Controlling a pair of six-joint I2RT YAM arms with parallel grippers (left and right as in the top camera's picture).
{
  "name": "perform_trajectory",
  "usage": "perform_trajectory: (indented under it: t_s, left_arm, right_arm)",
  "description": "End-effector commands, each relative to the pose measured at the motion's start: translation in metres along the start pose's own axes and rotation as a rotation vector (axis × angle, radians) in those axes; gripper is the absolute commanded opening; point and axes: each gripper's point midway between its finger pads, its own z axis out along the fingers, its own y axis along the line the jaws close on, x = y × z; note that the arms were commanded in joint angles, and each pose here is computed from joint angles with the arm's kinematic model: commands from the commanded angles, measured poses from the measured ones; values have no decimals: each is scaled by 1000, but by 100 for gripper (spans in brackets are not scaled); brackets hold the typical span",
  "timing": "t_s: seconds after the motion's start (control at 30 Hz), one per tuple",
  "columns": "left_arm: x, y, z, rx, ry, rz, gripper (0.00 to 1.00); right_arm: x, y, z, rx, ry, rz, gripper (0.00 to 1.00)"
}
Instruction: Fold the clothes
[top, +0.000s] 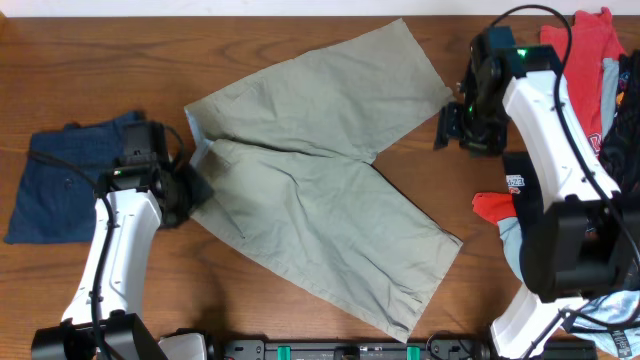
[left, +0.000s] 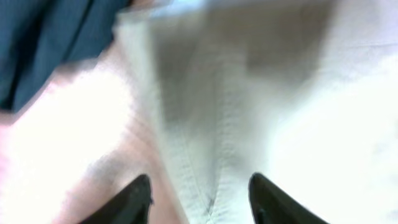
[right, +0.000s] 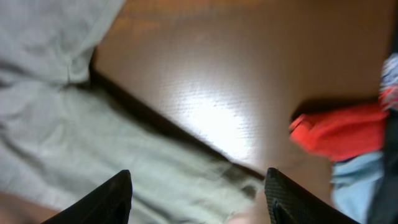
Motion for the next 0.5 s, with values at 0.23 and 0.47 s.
perform_trajectory:
  t_s: [0.23,0.47]
  left_arm:
    - [67,43,-12,-181,266,-21,57]
    - [81,54,-3,-208,311,-18,58]
  right_arm:
    - [87,-8,44,-54,146,-141,70]
    - [123,-21,106,-35,205,-173,68]
